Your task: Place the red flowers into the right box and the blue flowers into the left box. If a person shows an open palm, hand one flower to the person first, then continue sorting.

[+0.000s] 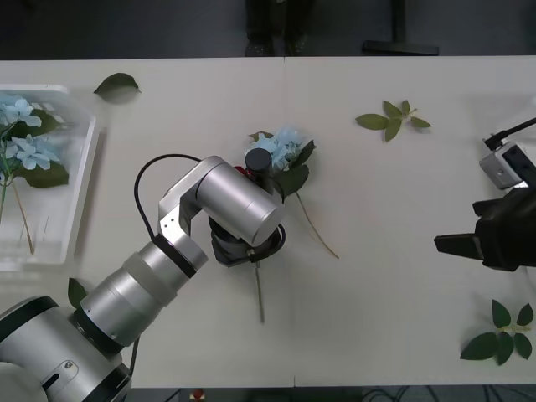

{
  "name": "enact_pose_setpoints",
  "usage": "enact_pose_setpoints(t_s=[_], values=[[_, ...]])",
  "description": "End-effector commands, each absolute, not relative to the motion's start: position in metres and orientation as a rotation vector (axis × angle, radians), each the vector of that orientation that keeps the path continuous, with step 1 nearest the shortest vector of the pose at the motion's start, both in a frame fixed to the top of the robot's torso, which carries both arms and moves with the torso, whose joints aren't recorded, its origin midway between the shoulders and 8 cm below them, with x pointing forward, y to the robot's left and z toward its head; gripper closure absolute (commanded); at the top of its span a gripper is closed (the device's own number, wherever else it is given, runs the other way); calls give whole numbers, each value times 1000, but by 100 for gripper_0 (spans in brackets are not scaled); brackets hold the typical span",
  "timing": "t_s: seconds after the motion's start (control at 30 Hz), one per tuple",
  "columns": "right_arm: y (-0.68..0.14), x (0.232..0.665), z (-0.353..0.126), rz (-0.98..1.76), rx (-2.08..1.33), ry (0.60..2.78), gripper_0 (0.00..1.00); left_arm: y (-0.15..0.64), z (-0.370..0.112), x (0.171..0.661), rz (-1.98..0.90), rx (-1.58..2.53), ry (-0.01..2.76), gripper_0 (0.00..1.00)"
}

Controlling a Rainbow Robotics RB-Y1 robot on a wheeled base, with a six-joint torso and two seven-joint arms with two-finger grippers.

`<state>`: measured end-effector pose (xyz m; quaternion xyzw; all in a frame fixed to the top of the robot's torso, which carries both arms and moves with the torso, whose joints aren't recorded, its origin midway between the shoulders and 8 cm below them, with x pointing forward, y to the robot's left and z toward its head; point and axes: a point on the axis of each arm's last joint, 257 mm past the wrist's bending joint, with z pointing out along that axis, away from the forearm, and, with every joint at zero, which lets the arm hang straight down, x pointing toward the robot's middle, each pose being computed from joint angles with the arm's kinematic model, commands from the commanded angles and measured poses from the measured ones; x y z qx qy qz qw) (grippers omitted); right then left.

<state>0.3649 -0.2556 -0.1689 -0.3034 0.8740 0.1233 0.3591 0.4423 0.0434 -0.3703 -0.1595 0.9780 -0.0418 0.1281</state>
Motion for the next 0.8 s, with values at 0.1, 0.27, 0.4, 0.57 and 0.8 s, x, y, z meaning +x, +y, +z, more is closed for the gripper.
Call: enact_pose_setpoints(t_s=[0.1, 0.27, 0.4, 0.57, 0.8], values=[[-260, 357, -166, 261, -929, 2167, 3, 32, -368, 439, -123, -385, 2842, 100], [-265, 340, -184, 289, -929, 2146, 3, 32, -359, 439, -143, -405, 2850, 100], [-267, 333, -190, 301, -929, 2149, 4, 49, -333, 440, -123, -376, 2837, 100], [-267, 334, -189, 301, -923, 2150, 4, 87, -288, 457, -130, -143, 2750, 100], [-265, 336, -187, 306, -910, 2137, 3, 159, -258, 474, -37, 100, 2686, 100]])
